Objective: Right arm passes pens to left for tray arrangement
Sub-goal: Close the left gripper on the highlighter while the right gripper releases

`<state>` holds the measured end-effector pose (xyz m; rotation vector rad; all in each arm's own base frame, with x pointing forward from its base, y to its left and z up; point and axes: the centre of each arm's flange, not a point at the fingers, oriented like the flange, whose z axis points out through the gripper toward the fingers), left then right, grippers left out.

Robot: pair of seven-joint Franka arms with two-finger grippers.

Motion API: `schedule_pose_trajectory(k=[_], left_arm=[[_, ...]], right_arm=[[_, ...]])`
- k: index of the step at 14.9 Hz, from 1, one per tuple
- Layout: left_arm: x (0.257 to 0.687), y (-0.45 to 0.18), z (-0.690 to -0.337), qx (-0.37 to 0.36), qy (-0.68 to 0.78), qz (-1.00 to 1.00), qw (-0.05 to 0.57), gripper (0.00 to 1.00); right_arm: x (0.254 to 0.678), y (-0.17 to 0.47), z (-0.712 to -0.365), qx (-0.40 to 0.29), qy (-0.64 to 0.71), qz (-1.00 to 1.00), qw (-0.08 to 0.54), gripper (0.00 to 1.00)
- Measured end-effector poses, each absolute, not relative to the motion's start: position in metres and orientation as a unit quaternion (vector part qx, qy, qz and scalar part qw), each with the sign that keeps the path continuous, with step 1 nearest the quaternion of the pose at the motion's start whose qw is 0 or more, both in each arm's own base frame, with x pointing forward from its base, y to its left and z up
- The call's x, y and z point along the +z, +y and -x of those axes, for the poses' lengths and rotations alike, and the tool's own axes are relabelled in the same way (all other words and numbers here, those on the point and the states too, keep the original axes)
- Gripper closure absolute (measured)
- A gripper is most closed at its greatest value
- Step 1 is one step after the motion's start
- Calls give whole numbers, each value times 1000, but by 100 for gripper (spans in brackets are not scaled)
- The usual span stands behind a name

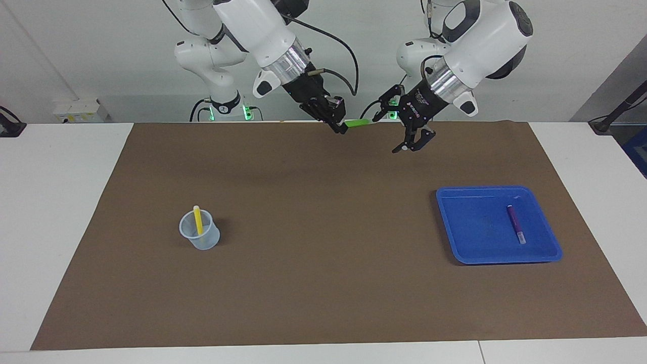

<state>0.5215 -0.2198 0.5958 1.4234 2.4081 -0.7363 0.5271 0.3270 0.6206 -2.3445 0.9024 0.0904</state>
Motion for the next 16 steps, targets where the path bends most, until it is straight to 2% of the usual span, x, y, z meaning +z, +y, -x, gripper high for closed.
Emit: schedule_pose_trajectory(k=[6,16], left_arm=[[589,-171,-529,-263,825,-490,102,0],[600,-245,-509,-278,795,-525,126,0]], right_arm=[[619,327,-525,29,343,886,311,82],[618,327,-524,28,344,886,311,82]])
